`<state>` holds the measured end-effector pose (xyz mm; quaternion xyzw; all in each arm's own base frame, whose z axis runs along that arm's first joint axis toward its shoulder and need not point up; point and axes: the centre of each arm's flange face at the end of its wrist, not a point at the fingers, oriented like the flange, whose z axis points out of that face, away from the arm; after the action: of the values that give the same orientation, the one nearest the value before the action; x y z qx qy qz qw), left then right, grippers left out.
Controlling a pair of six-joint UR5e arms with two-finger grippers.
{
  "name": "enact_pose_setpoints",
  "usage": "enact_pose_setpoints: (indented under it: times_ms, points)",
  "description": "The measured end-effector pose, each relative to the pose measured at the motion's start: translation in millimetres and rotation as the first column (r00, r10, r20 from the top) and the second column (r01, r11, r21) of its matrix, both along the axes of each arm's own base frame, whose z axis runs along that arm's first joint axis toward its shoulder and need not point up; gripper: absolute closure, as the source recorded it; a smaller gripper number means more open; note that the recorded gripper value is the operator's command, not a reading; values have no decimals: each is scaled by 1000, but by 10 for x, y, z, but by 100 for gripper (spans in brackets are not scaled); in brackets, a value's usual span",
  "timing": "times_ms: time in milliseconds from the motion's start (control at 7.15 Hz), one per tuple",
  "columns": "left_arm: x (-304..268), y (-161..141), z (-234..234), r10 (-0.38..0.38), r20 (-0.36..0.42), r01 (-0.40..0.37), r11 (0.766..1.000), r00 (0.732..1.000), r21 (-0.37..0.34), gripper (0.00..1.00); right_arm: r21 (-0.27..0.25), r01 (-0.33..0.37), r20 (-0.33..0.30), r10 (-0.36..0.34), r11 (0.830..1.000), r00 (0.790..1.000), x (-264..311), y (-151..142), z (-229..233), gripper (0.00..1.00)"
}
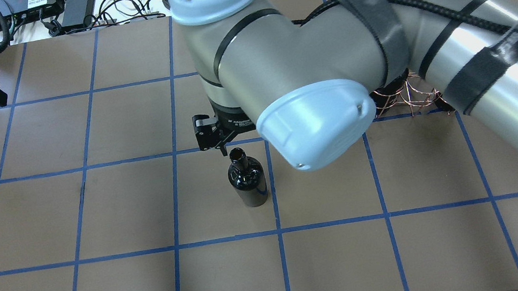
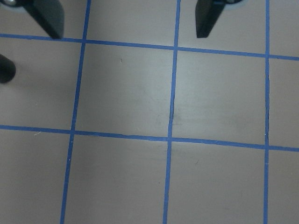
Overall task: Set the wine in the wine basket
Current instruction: 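Release the wire rack and move the right gripper over the bottle, then lower the right gripper and grasp the bottle neck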
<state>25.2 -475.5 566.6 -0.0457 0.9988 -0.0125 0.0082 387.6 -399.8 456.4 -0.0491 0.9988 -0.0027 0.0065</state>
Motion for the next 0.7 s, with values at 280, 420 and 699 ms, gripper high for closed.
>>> enact_pose_setpoints:
  times_ms: [280,420,699]
  points:
    - [4,6,1,-1,1,1,1000,1000,0,0,7,11,-4,-11,1000,1000,128,-26,-147,0]
    - [3,6,1,-1,1,1,1000,1000,-1,0,2,12,-1,-12,1000,1000,194,-115,-271,0]
    - [1,8,2,-1,-1,1,1000,1000,-1,0,-1,11,1,-11,1000,1000,255,-208,-417,5]
